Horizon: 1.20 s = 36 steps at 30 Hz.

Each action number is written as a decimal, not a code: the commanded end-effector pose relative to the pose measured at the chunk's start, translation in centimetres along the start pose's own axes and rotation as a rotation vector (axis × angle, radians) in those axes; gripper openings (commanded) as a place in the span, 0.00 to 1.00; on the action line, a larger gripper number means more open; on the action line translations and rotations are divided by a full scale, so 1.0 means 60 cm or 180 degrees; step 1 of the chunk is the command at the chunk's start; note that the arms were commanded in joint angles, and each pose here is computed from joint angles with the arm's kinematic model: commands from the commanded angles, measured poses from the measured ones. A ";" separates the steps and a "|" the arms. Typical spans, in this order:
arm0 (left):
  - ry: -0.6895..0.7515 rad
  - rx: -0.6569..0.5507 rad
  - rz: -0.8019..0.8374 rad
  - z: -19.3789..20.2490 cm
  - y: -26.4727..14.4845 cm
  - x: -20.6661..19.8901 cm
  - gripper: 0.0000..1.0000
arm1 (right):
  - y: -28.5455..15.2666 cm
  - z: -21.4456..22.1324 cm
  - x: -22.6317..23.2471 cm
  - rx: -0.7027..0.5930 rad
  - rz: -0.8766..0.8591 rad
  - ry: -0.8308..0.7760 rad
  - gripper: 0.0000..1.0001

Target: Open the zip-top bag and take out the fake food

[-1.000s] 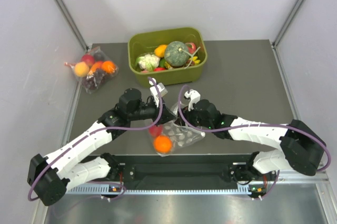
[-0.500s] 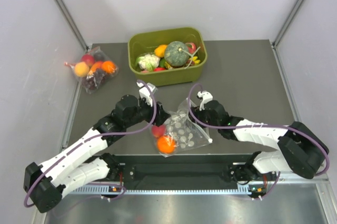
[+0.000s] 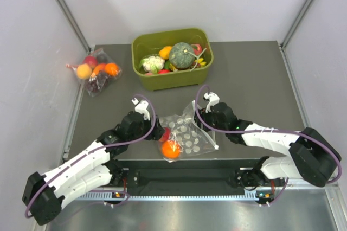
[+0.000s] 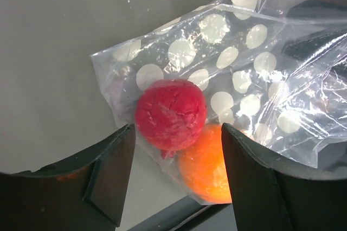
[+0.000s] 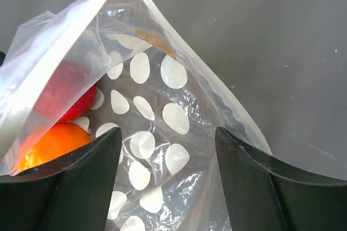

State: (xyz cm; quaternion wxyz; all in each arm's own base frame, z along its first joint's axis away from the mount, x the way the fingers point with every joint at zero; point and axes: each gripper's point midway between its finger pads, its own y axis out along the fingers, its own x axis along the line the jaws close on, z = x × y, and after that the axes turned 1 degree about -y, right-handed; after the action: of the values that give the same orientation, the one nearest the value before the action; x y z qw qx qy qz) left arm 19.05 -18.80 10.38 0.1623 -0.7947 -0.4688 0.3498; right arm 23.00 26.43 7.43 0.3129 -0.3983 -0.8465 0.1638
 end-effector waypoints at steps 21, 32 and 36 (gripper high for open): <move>-0.0351 0.0069 0.0530 0.050 0.049 -0.031 0.10 | -0.035 -0.005 0.113 -0.0099 -0.1229 -0.0298 0.70; -0.0338 0.0079 0.0916 0.060 0.067 -0.060 0.00 | -0.031 0.035 0.164 0.0022 -0.1550 -0.0312 0.80; -0.0266 0.0080 0.1016 0.061 0.072 -0.068 0.00 | -0.012 0.034 0.169 0.0001 -0.1500 -0.0269 0.81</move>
State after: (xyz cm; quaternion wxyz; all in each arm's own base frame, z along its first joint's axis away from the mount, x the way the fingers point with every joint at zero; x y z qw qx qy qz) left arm 17.27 -23.11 4.77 0.1368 -0.8091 -0.3729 0.4330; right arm 15.50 32.14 8.55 0.3203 -0.1865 -0.9182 0.1397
